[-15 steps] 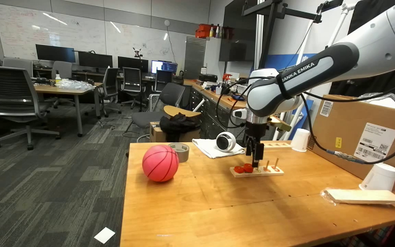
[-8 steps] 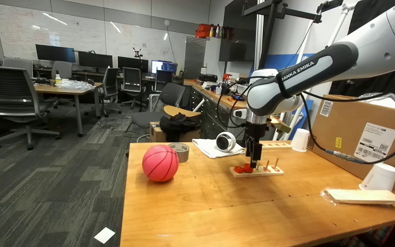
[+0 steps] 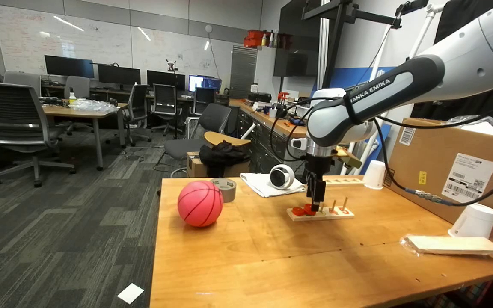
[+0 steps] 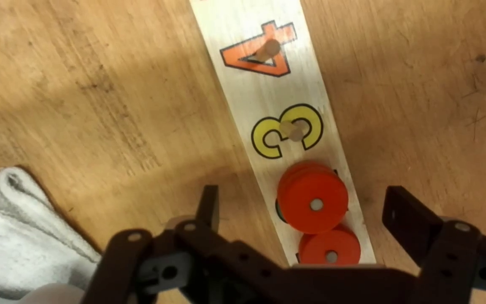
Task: Move the orange discs to the first right position on the wooden board
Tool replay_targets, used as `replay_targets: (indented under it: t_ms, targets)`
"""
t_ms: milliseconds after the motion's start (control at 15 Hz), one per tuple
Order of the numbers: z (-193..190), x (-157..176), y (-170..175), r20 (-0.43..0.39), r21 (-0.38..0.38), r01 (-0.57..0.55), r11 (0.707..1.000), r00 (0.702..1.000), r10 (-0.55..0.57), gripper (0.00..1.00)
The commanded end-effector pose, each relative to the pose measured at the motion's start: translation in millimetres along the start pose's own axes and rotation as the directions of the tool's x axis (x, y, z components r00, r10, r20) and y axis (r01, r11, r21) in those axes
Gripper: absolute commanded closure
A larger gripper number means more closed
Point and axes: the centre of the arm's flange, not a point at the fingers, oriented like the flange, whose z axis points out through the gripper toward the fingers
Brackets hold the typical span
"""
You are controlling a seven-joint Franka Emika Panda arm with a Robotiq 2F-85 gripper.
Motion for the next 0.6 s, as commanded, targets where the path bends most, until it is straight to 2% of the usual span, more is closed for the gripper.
replay_targets:
  t_ms: [0,400,533]
  targets:
    - [-4.7,4.4,1.2,-0.021,-0.016,-0.016,1.000,1.000,0.016,0.26]
    - [-6.5,5.6,0.8,-0.020,-0.016,-0.034,0.999,0.999,0.034,0.73]
    - [-9.0,5.8,1.3,-0.021,-0.019,-0.040,0.999,0.999,0.039,0.84]
